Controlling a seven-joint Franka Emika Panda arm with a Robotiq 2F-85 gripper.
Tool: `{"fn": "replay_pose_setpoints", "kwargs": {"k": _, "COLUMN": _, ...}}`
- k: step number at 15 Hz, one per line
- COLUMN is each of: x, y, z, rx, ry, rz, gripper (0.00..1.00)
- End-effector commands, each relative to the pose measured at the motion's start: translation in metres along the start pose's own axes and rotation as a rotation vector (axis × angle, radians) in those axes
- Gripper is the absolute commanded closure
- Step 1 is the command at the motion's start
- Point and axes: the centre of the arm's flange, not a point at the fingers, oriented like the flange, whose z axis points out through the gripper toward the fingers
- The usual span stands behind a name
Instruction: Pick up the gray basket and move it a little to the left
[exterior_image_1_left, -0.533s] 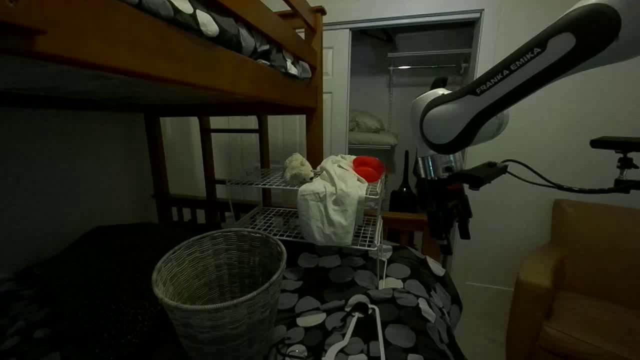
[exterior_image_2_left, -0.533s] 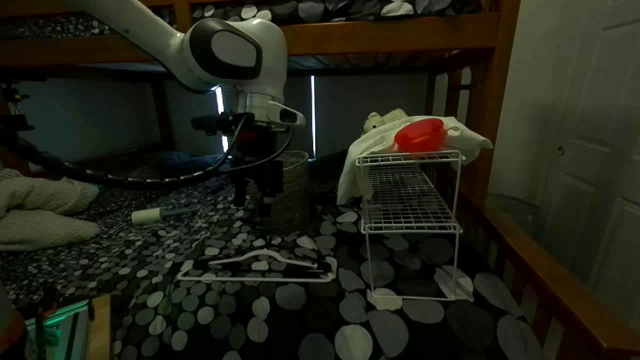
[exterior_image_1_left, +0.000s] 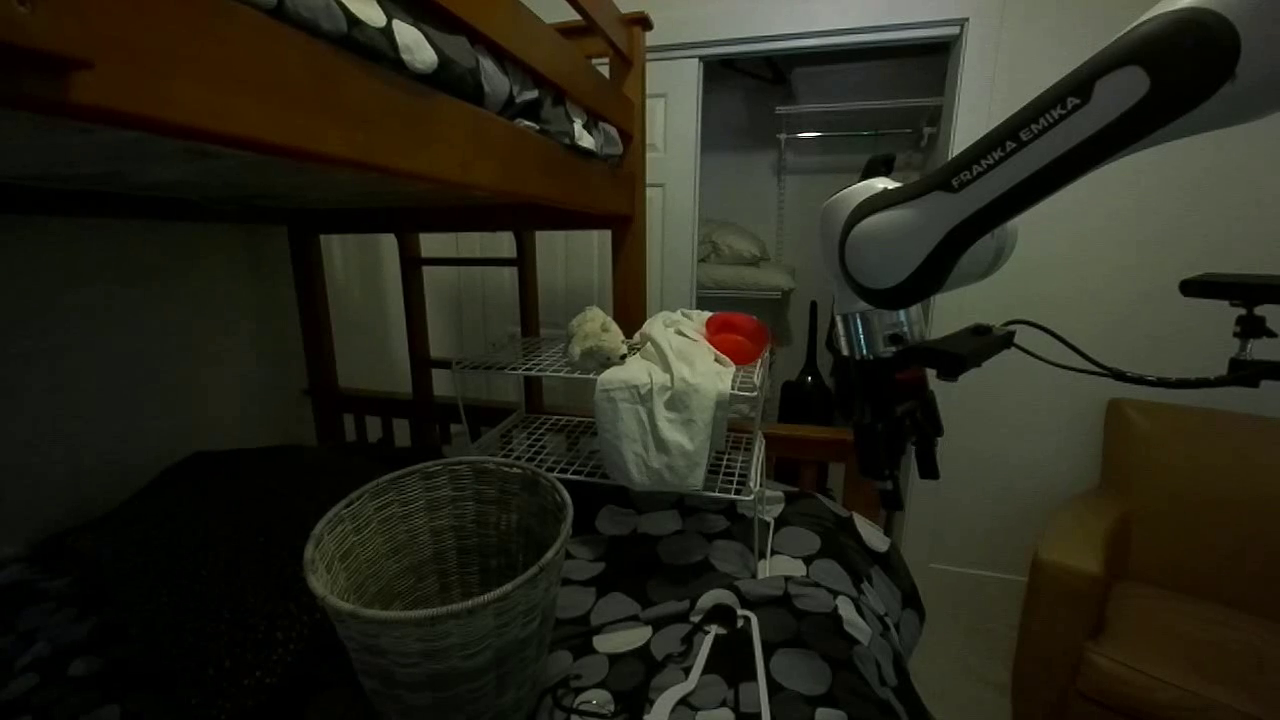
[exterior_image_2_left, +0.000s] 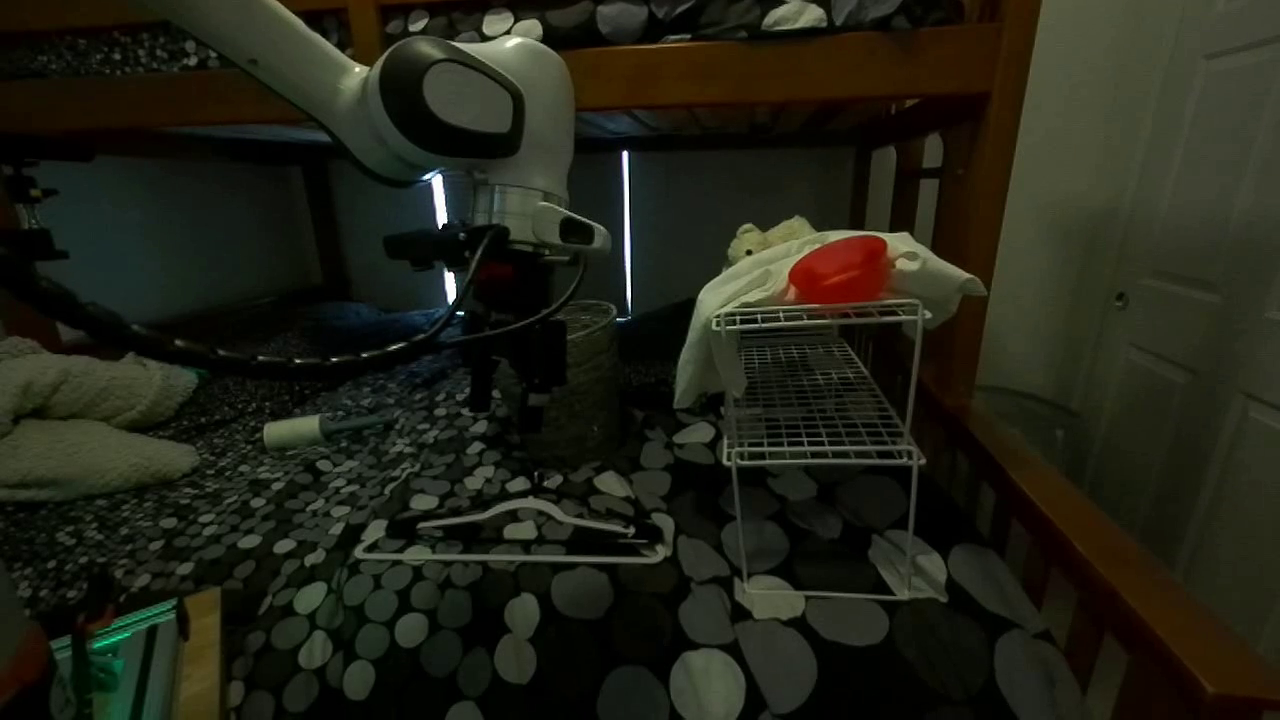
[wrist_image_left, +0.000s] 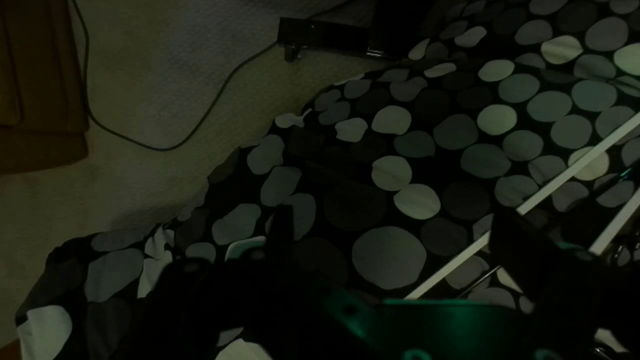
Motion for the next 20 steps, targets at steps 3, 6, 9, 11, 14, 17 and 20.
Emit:
{"fn": "replay_pose_setpoints", "kwargs": {"k": 3, "x": 0.062, "y": -0.036, "z": -0.037, "rx": 0.09, "ry": 0.192, "rz": 0.216, "gripper": 0.0}}
{"fn": "replay_pose_setpoints", "kwargs": {"k": 6, "x": 0.105, "y": -0.071, "z": -0.061, "rx": 0.164, "ry": 0.325, "rz": 0.335, "gripper": 0.0}}
{"fn": "replay_pose_setpoints", "kwargs": {"k": 9, "x": 0.139, "y": -0.113, "z": -0.073, "rx": 0.223, "ry": 0.437, "rz": 0.38, "gripper": 0.0}}
{"fn": "replay_pose_setpoints", "kwargs": {"k": 11, "x": 0.153, "y": -0.141, "z": -0.072, "rx": 0.241, "ry": 0.471, "rz": 0.355, "gripper": 0.0}}
{"fn": "replay_pose_setpoints", "kwargs": {"k": 14, "x": 0.168, "y": -0.168, "z": -0.061, "rx": 0.244, "ry": 0.459, "rz": 0.277, "gripper": 0.0}}
{"fn": "replay_pose_setpoints", "kwargs": {"k": 17, "x": 0.177, "y": -0.185, "z": -0.062, "rx": 0.22, "ry": 0.487, "rz": 0.213, "gripper": 0.0}}
{"fn": "replay_pose_setpoints", "kwargs": {"k": 20, "x": 0.189, "y": -0.2, "z": -0.059, "rx": 0.208, "ry": 0.49, "rz": 0.159, "gripper": 0.0}}
